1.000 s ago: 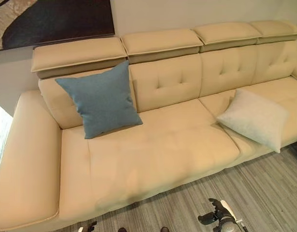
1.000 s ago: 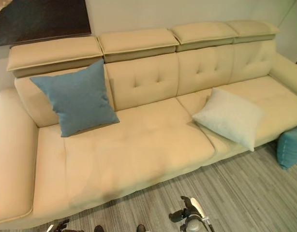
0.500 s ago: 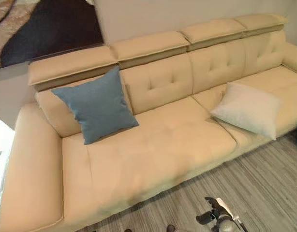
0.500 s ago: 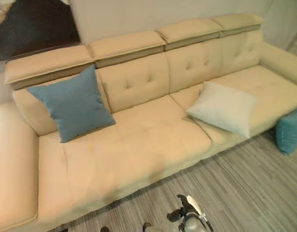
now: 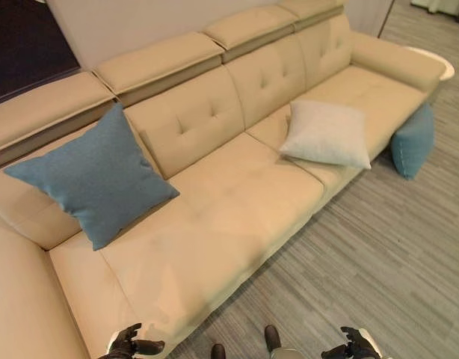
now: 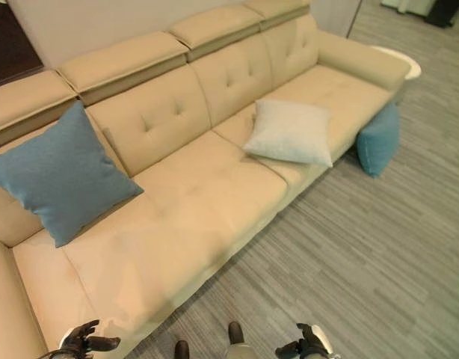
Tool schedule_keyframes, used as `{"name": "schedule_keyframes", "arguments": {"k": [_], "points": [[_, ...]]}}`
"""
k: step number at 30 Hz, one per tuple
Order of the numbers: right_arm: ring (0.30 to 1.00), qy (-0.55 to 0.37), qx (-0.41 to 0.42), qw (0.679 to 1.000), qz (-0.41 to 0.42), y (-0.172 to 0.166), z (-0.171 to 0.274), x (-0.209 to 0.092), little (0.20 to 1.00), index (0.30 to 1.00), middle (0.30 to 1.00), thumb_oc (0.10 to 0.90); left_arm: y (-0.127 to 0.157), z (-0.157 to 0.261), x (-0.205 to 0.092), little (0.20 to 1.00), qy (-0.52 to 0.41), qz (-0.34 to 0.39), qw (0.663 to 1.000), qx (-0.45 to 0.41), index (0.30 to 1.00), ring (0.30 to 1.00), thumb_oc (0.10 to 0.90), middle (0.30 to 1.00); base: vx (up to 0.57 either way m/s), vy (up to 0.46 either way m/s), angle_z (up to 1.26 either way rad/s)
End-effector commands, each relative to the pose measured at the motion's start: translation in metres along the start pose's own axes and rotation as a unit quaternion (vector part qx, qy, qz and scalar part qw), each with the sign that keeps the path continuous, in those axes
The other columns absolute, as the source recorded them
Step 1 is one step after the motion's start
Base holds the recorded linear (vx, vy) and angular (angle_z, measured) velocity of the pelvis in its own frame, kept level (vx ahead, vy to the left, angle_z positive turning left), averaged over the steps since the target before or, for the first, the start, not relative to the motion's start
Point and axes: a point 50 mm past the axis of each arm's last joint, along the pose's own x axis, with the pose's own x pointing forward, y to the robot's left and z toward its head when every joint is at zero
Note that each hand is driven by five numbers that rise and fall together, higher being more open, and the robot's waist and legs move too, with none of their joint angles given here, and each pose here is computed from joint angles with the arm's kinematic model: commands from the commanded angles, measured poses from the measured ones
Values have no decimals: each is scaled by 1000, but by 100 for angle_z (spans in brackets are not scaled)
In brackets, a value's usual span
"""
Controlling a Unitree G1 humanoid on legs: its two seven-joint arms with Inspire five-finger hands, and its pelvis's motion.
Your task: Pick up all the scattered cushions and arrange them neatly on the sofa.
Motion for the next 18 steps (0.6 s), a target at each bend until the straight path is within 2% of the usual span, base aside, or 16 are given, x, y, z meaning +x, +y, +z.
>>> {"name": "schedule_keyframes", "arguments": {"k": [1, 10, 14, 18], "points": [[900, -31, 7, 999, -22, -4, 21, 3, 900, 900, 900, 800, -26, 19, 0, 900, -38, -12, 998, 38, 900, 900, 800, 900, -106, -32, -129], [900, -10, 10, 1000, -28, -2, 10, 2, 900, 900, 900, 800, -39, 15, -2, 900, -27, -25, 998, 54, 900, 900, 800, 900, -69, -50, -51], [900, -14, 15, 999, -29, 0, 12, 2, 900, 900, 900, 800, -41, 13, -3, 900, -26, -24, 998, 48, 900, 900, 800, 900, 64, -222, -85], [900, -19, 27, 999, -39, -5, 15, 2, 900, 900, 900, 800, -48, 19, -3, 900, -37, -35, 998, 43, 900, 900, 800, 900, 14, -200, -36]]}}
